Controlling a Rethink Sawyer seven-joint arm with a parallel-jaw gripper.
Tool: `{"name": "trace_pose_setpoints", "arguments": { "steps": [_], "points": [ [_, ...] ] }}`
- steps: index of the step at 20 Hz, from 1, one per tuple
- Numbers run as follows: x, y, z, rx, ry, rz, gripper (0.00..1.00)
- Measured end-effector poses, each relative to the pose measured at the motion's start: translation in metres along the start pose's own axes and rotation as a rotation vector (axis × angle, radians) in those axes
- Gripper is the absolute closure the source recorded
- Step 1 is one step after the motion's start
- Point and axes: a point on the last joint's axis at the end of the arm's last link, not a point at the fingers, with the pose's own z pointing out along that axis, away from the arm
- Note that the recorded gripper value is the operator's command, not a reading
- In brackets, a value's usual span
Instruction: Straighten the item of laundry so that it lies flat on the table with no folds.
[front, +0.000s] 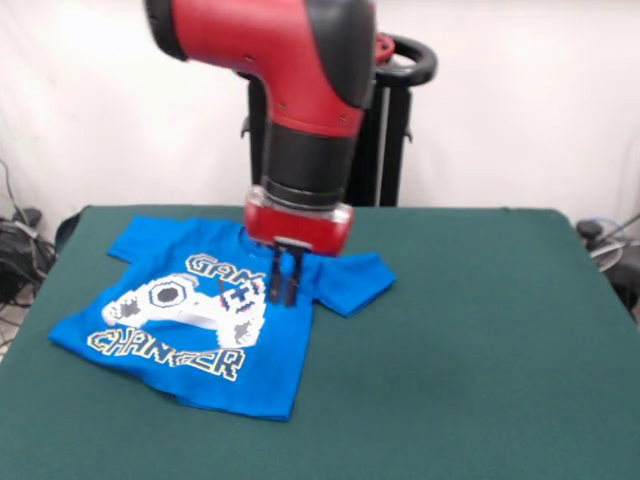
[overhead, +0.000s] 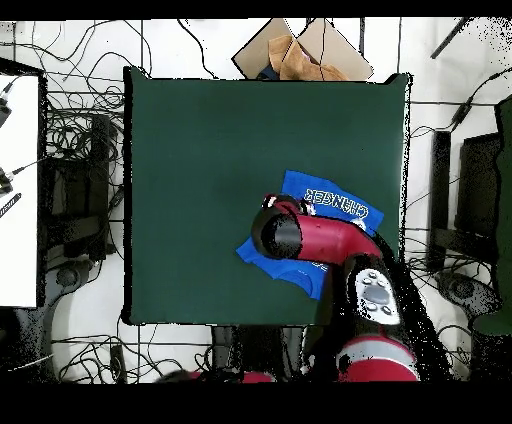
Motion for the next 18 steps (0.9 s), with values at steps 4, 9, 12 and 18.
{"name": "trace_pose_setpoints", "arguments": {
  "steps": [4, 9, 12, 18],
  "points": [
    [0.012, 0.038, 0.015, 0.033, -0.083, -0.034, 1.00],
    [0.023, 0.068, 0.030, 0.073, -0.172, -0.046, 1.00],
    [0.027, 0.070, 0.038, 0.095, -0.196, -0.031, 1.00],
    [0.033, 0.051, 0.050, 0.147, -0.193, 0.017, 1.00]
  ]
}}
